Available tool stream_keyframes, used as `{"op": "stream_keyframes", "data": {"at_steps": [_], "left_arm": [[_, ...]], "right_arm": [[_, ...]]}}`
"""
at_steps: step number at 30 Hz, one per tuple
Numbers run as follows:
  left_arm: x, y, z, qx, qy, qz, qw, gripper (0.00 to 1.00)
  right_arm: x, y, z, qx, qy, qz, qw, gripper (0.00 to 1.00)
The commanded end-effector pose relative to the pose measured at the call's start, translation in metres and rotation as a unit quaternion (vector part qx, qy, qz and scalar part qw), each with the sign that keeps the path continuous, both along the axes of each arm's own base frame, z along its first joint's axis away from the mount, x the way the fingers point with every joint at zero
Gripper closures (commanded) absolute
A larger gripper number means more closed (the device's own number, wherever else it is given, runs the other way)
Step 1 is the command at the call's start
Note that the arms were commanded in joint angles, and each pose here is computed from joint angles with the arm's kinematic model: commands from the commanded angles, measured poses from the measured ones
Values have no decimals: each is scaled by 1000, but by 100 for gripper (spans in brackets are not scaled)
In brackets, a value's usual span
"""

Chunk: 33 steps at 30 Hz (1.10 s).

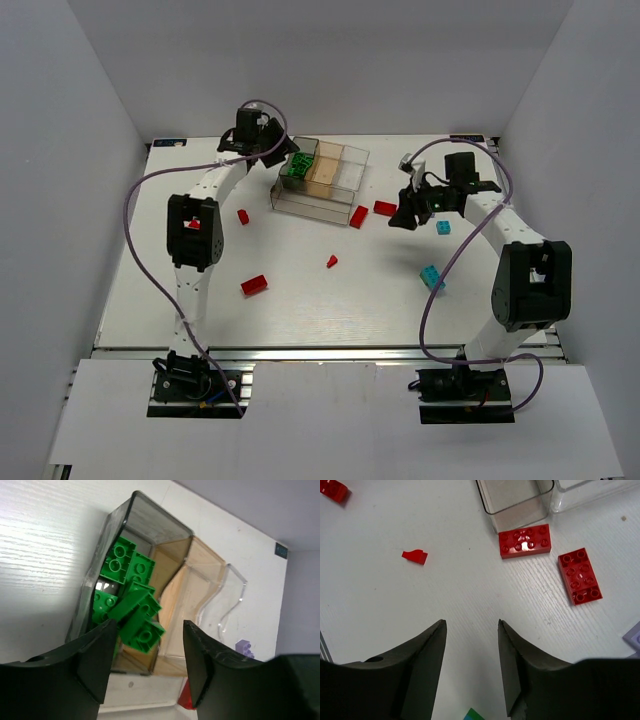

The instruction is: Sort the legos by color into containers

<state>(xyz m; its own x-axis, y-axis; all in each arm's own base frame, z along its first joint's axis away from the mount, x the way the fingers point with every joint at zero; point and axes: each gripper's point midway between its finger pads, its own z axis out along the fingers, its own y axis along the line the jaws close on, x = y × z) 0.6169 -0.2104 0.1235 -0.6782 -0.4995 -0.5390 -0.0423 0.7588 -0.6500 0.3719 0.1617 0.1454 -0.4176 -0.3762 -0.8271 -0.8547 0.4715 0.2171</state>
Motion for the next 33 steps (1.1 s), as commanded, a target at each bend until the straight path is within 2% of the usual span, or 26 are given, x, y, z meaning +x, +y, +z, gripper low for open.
{"op": "stream_keyframes", "data": {"at_steps": [1, 4, 7, 8, 9, 12, 14, 15, 18, 22, 33], "left_arm": [[-11, 19, 119, 2, -109, 13, 994, 36], [-32, 36, 147, 18, -138, 26, 990, 43], [-63, 45, 162, 28, -155, 28, 987, 48], [-71, 47, 164, 30, -157, 29, 987, 46], [-88, 51, 165, 29, -156, 29, 987, 37], [-123, 58, 158, 31, -151, 30, 988, 24], [-139, 60, 153, 30, -149, 28, 988, 21], [-154, 62, 144, 30, -141, 25, 989, 21], [-172, 65, 139, 28, -139, 22, 990, 18], [-196, 69, 130, 25, -138, 22, 990, 17], [-221, 72, 118, 13, -127, 24, 991, 17]], "right_arm": [[-4, -11, -8, -38, 4, 8, 999, 50], [-9, -27, -17, -77, 13, -9, 997, 56], [-21, -40, -22, -115, 31, -24, 993, 55], [-29, -44, -24, -125, 48, -30, 991, 53], [-33, -50, -23, -143, 53, -39, 988, 46], [-47, -68, -23, -189, 68, -65, 978, 29], [-56, -77, -28, -209, 78, -80, 971, 26], [-56, -85, -28, -231, 72, -96, 966, 20], [-66, -95, -35, -251, 82, -119, 957, 16], [-71, -100, -46, -263, 99, -151, 948, 16], [-89, -117, -84, -297, 140, -196, 924, 20]]}}
